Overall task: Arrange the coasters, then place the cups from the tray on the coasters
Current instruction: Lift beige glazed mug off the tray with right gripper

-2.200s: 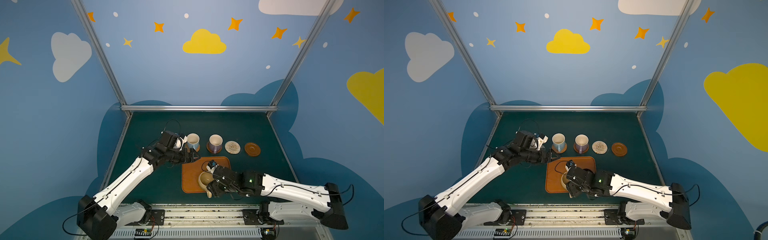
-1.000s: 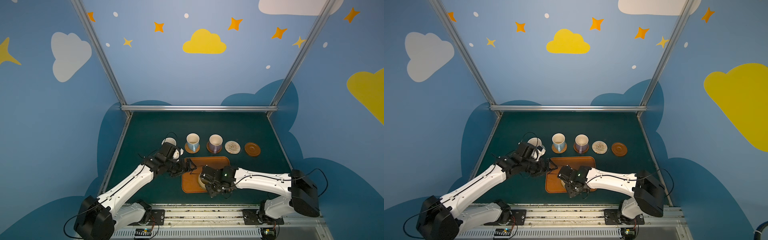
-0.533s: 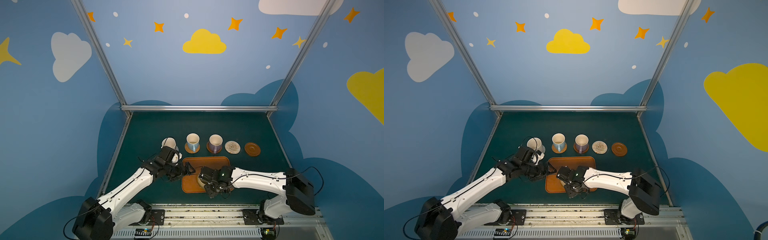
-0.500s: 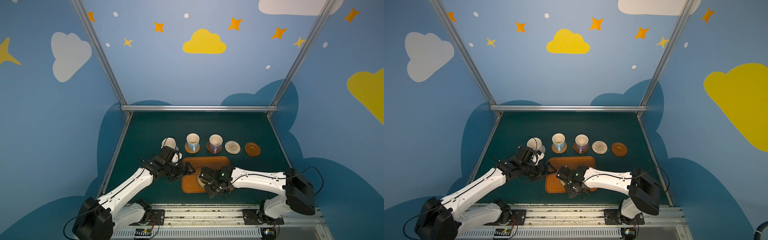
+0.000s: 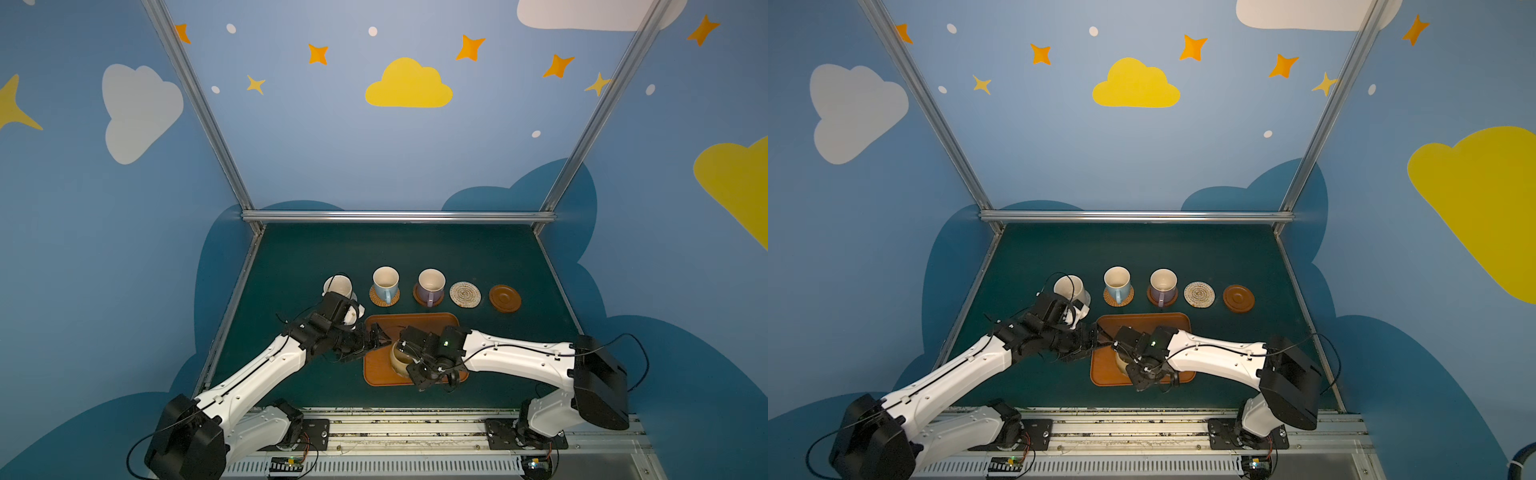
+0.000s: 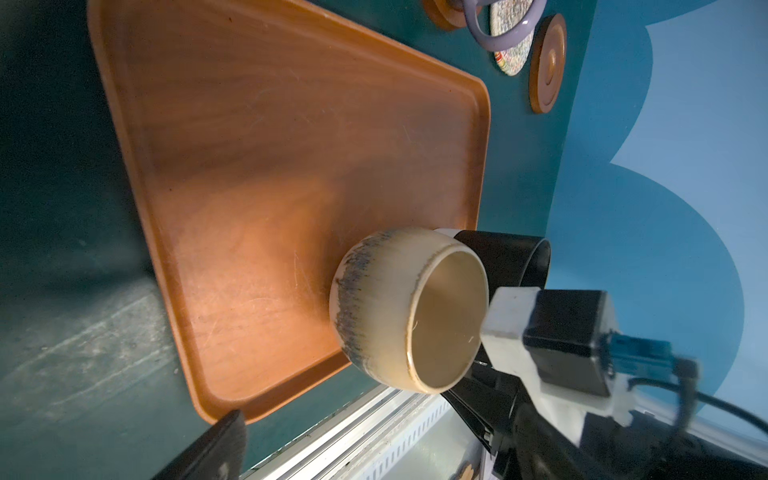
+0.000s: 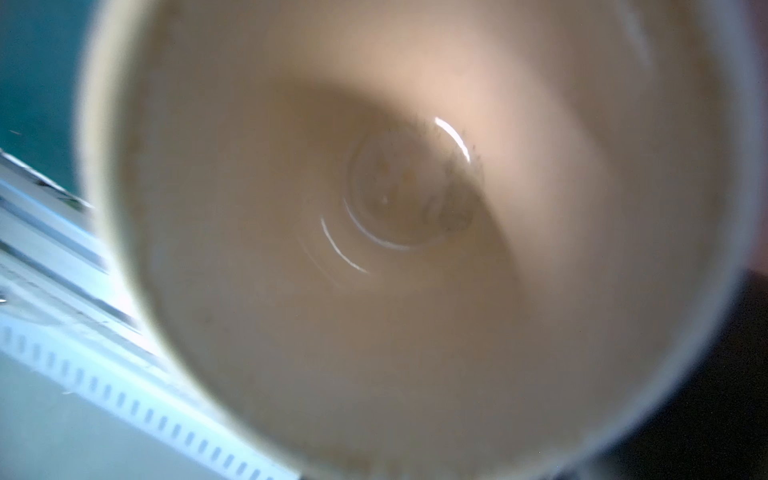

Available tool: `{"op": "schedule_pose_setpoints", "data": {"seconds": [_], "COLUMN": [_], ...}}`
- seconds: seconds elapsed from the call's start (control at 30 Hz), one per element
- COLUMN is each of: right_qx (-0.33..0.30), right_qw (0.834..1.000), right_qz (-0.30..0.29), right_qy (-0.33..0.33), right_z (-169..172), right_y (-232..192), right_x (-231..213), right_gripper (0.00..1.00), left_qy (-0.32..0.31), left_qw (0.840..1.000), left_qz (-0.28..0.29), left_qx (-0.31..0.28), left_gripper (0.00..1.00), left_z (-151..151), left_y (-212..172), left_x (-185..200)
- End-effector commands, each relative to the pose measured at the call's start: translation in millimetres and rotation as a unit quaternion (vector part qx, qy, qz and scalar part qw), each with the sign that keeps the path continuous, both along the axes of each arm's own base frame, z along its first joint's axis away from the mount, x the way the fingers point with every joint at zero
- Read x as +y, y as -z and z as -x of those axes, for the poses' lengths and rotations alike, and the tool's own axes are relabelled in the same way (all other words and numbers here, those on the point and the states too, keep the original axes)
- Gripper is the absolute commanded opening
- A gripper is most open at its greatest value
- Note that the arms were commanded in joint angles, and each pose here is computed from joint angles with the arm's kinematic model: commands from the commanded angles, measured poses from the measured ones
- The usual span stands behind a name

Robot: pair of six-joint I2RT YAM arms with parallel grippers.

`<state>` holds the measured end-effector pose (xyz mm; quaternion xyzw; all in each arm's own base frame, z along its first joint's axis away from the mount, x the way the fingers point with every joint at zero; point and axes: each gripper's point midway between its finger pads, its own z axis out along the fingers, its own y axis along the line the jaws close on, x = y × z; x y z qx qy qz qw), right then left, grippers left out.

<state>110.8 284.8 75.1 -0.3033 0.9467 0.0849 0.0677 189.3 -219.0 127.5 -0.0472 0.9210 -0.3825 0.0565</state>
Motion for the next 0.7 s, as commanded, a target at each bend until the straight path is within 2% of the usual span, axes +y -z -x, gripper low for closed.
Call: {"op": "schedule_pose_setpoints", "data": {"seconds": [0.0,0.33,0.67], "right_qx": [-0.022,-0.032,-0.071], "right_qw": [0.999,0.998,0.99], "right_qz": [-0.046,-0.059,-0.107], "right_qy": [-0.001,0.016,0.055], "right_z": [-9.4,-20.9,-49.1], "right_y": [-30.1,-42.7,-75.7], "right_x": [16.8,16.0,6.9], "right_gripper": [0.0,0.0,0.0], "left_qy": [0.008,0.0,-0.007], "left_qw": [1.0,0.999,0.989], "left_qz": [0.01,0.023,0.066], "left_qx": [-0.017,-0.046,-0.132], "left_gripper": [0.99,0.99,1.0], "left_z": [-3.2,-13.9,-31.3], "left_y": [-15.5,-34.3,-77.8], "left_x": [-2.9,-6.1,-13.2]}}
